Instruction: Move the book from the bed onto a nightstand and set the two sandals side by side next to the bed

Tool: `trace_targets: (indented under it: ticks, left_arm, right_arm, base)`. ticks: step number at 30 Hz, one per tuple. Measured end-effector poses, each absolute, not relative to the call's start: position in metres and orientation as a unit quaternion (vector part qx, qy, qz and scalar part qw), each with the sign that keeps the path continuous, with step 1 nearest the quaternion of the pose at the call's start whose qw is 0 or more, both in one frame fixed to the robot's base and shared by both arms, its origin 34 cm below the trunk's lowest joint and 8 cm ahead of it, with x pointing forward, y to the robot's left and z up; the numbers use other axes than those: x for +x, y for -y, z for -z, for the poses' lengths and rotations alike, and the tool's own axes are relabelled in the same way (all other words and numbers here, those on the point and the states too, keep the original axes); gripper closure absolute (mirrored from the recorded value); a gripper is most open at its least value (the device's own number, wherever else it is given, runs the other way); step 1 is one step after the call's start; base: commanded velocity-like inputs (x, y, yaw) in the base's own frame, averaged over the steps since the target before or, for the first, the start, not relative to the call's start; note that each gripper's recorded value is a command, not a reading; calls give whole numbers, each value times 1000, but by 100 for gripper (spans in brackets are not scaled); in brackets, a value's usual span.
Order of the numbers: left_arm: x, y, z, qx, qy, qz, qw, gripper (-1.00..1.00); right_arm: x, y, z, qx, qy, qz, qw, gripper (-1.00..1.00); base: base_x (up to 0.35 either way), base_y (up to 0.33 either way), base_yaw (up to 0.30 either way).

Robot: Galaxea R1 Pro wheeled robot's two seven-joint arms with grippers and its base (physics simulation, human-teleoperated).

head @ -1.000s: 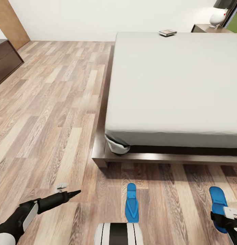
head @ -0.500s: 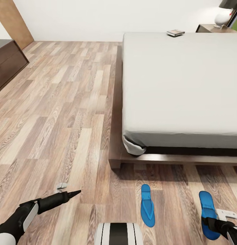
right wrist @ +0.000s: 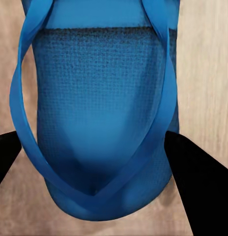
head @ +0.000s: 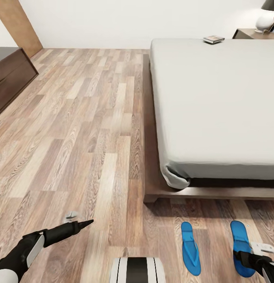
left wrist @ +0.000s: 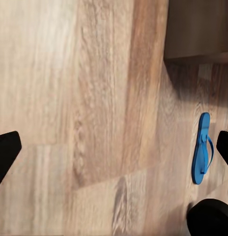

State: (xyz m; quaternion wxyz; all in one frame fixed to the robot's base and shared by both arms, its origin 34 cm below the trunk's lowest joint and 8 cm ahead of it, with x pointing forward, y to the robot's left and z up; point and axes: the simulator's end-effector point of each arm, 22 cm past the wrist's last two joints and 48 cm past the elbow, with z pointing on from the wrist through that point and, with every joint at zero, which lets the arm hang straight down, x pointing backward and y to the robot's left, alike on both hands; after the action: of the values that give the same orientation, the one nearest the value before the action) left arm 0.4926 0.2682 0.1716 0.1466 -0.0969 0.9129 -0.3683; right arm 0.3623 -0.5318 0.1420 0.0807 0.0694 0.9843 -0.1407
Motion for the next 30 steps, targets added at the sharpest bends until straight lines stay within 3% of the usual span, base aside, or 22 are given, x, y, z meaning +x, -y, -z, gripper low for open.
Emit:
trace_targets:
  ticks: [10, 30]
  left_arm:
    - [493, -268, -172, -98, -912, 370, 148, -100]
    - [475, -269, -148, -110, -916, 367, 122, -100]
  right_arm:
    - [362, 531, -142, 69, -984, 141, 79, 100]
    - [340, 531, -125, 66, -986, 143, 49, 100]
  base:
    - [24, 239, 0]
    - [0, 5, 0]
